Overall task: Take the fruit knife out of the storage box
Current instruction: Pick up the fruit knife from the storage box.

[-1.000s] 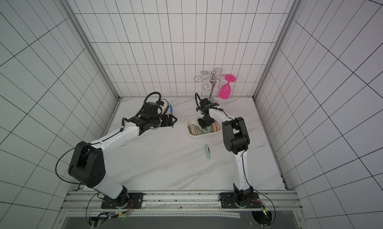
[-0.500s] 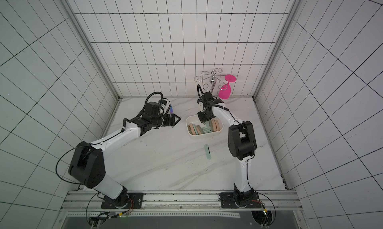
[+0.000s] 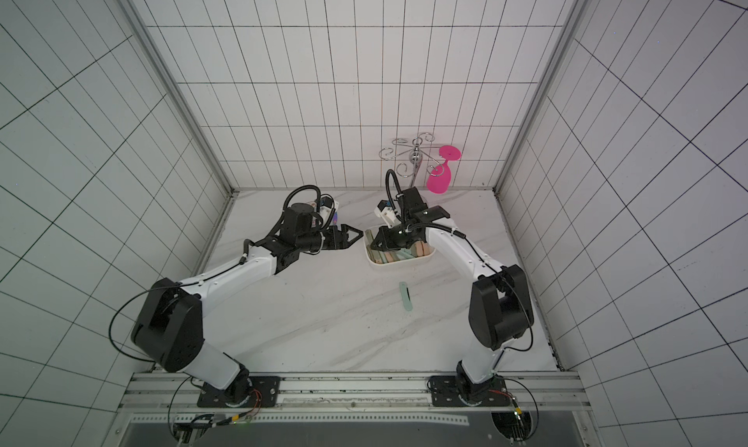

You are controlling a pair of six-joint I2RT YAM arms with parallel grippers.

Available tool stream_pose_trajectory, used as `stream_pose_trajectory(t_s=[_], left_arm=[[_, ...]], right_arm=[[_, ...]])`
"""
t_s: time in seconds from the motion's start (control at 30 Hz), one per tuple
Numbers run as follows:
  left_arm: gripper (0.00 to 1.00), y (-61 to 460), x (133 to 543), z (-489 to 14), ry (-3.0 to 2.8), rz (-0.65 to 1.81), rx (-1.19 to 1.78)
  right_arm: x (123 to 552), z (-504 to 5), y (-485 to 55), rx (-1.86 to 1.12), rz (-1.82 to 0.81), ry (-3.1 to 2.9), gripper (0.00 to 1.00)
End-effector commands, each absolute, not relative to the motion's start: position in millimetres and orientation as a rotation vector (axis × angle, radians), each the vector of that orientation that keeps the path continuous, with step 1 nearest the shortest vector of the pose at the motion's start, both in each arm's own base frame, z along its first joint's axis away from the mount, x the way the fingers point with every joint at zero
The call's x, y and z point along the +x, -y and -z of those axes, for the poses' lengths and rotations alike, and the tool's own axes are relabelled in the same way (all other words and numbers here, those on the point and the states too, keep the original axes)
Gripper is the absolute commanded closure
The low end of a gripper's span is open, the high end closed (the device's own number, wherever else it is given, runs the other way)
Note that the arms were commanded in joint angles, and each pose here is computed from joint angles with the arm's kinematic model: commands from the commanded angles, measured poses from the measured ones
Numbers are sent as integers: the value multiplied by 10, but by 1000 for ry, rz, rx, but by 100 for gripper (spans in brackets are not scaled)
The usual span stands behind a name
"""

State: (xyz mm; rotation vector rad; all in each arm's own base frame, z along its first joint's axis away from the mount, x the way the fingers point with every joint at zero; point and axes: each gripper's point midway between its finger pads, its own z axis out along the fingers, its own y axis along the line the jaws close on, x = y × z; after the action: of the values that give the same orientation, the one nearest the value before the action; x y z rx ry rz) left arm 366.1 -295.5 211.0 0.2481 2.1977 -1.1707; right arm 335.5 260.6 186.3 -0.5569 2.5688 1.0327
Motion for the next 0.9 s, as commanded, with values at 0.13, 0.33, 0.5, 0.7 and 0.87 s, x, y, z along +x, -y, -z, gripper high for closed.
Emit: stream_pose_trajectory(t_s=[0.13, 0.33, 0.5, 0.7, 0.87], left_arm=[[18, 3019, 3510, -2375, -2086, 1313, 269], [19, 3035, 3479, -2403, -2066, 1354, 262], [27, 3097, 3425, -2503, -2020, 1433, 271], [44, 3114, 3351, -2507, -1998, 1503, 269], [61, 3098, 3340, -2518, -1993, 1501, 268]], right_arm=[[3067, -2182, -2812, -529, -1349, -2433, 100], [3011, -2276, -2893, -499, -1470, -2369, 100], [3016, -2304, -2916, -486, -1502, -2346, 100], [3042, -2350, -2950, -470, -1544, -2305, 100], [3064, -2367, -2983, -453, -1587, -2286, 100]])
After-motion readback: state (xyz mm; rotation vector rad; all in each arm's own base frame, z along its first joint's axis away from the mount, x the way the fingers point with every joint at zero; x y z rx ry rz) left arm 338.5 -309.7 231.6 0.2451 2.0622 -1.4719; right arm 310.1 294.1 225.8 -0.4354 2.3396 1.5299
